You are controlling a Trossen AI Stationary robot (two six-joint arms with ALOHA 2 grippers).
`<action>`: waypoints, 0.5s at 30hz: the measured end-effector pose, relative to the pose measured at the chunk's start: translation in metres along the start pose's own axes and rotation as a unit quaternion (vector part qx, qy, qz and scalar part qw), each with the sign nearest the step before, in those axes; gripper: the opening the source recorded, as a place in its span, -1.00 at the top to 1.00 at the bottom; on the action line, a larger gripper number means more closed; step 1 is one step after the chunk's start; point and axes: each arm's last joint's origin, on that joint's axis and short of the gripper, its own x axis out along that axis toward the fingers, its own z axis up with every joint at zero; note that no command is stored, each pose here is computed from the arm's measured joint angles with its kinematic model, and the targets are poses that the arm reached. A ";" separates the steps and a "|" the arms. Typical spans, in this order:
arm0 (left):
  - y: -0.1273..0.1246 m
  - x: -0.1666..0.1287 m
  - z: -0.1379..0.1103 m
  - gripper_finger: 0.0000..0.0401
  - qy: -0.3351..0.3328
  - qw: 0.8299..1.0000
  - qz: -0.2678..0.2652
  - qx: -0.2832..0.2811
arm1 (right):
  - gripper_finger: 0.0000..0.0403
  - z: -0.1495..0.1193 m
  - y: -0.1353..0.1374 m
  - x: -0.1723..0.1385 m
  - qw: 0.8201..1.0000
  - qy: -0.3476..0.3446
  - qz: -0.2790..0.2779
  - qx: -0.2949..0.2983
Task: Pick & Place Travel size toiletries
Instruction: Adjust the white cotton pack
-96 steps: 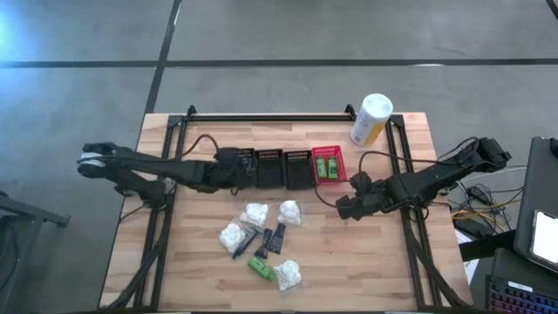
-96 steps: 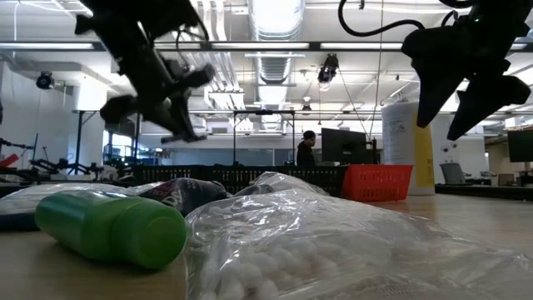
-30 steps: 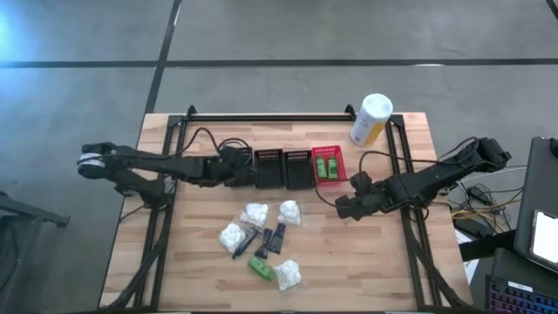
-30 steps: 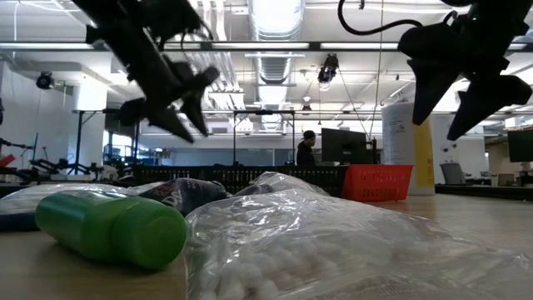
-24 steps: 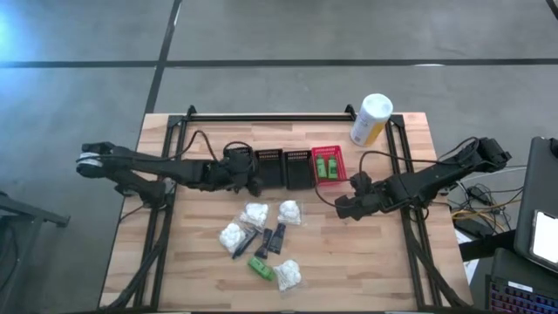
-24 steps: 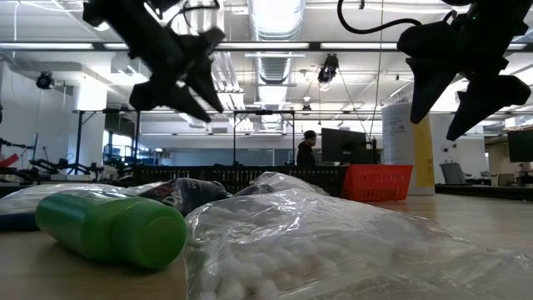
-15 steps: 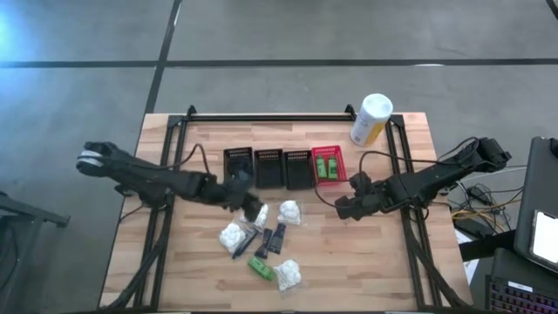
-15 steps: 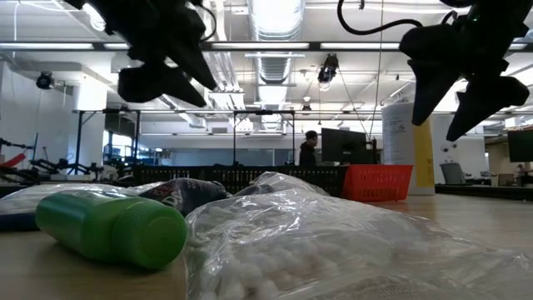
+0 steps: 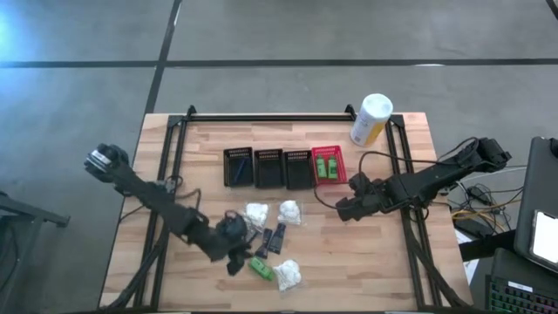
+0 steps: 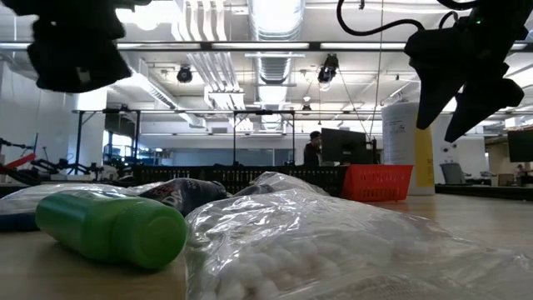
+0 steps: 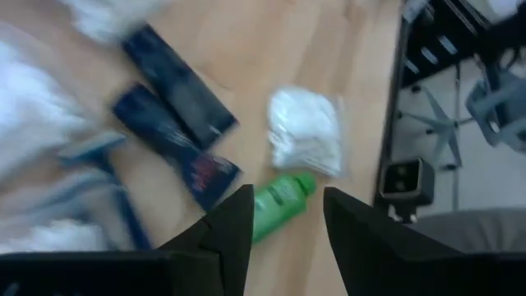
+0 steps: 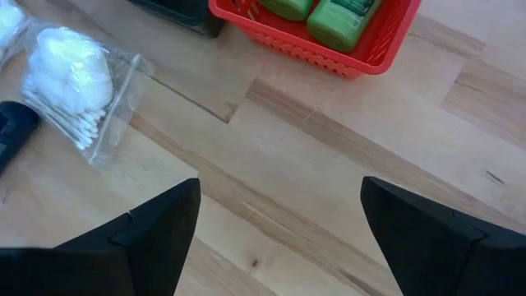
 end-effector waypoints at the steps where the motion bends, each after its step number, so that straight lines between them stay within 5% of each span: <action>1: -0.003 0.005 -0.005 0.24 0.006 1.000 0.005 0.006 | -0.63 0.000 0.000 0.000 1.000 0.000 -0.001 -0.002; 8: -0.012 0.048 -0.029 0.30 0.062 0.996 0.058 0.011 | -0.72 0.000 -0.001 0.001 1.000 0.000 -0.002 -0.002; 15: -0.011 0.045 -0.023 0.31 0.043 0.995 0.095 0.006 | -0.79 -0.001 -0.001 0.001 1.000 0.002 -0.002 -0.010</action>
